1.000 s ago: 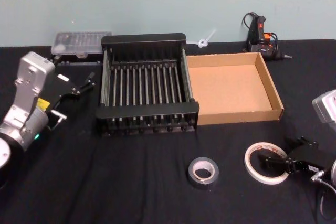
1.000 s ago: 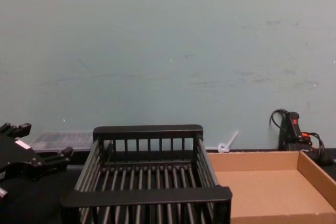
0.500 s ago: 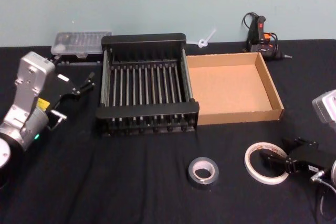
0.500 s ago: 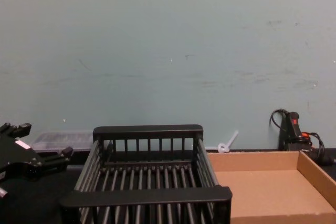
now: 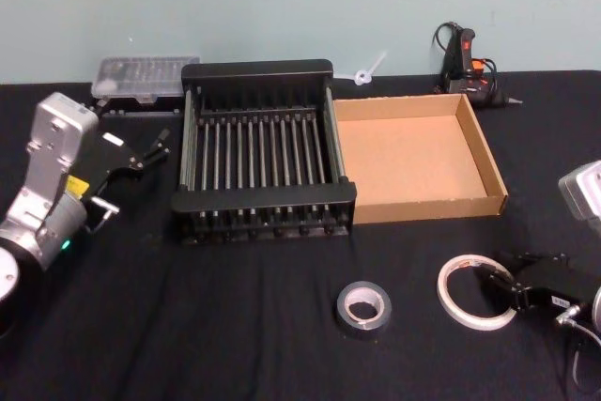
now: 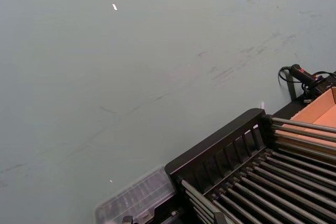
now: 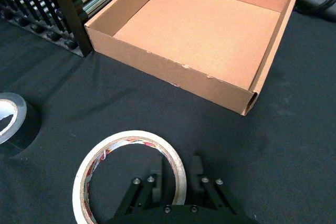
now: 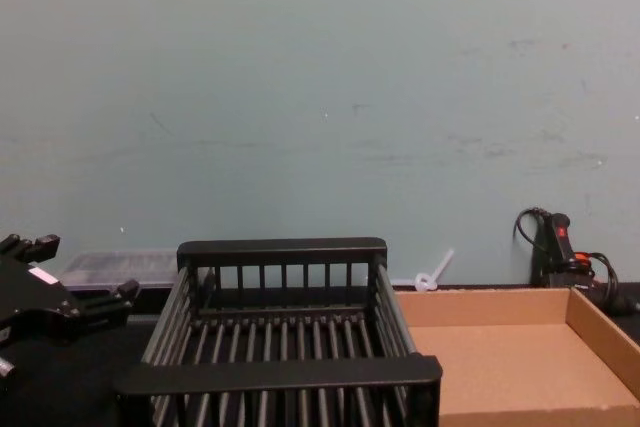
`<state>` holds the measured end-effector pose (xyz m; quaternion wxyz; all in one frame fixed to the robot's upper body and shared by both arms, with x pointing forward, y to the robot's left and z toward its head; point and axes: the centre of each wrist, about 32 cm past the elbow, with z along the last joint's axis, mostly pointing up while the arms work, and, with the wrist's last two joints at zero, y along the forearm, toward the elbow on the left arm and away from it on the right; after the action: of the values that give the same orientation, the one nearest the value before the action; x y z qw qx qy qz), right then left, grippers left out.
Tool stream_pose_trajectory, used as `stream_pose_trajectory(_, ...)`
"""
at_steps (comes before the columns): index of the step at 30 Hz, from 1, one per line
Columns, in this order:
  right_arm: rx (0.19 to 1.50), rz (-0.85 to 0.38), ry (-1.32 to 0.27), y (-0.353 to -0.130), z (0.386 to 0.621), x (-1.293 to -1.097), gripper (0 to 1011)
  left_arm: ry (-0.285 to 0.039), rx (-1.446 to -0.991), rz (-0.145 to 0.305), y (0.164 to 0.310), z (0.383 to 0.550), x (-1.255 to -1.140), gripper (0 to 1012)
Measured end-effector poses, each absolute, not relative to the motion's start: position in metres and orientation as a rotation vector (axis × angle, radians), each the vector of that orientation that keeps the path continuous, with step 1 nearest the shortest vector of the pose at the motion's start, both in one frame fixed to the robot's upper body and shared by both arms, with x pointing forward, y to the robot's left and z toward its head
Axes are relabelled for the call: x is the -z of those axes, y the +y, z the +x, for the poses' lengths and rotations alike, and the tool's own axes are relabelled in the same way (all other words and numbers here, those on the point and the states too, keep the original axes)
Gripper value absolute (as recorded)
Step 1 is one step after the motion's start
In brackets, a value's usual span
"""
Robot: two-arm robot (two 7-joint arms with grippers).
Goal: Pick up the white tape and place it into the black box , Pick up the silver tape and place it into the brown box.
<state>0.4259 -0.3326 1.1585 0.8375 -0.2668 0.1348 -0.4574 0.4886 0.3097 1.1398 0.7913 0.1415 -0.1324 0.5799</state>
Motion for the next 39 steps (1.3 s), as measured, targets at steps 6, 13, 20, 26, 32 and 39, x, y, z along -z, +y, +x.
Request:
stream_pose_trajectory(6,0.968,-0.565,0.285,-0.3326,0.4259,-1.1585,188,-0.285,-1.248,0.304,0.3097,0.4886,-1.1398,1001)
stream_pose_trajectory(13,0.968,-0.565,0.285,-0.3326,0.4259,-1.1585,95,-0.285,-1.248,0.304,0.3097,0.4886,-1.1398,1001)
stream_pose_trajectory(20,0.968,-0.565,0.285,-0.3326,0.4259,-1.1585,95,-0.285,-1.248,0.304,0.3097,0.4886,-1.1398,1001)
stream_pose_trajectory(26,0.968,-0.565,0.285,-0.3326,0.4259,-1.1585,95,-0.285,-1.248,0.304,0.3097,0.4886,-1.1398,1001)
stream_pose_trajectory(32,0.968,-0.565,0.285,-0.3326,0.4259,-1.1585,94,-0.285,-1.248,0.304,0.3097,0.4886,-1.1398,1001)
stream_pose_trajectory(39,0.973,-0.537,0.26,-0.3329,0.4253,-1.1649,95,-0.285,-1.248,0.304,0.3097,0.4886,-1.1398,1001)
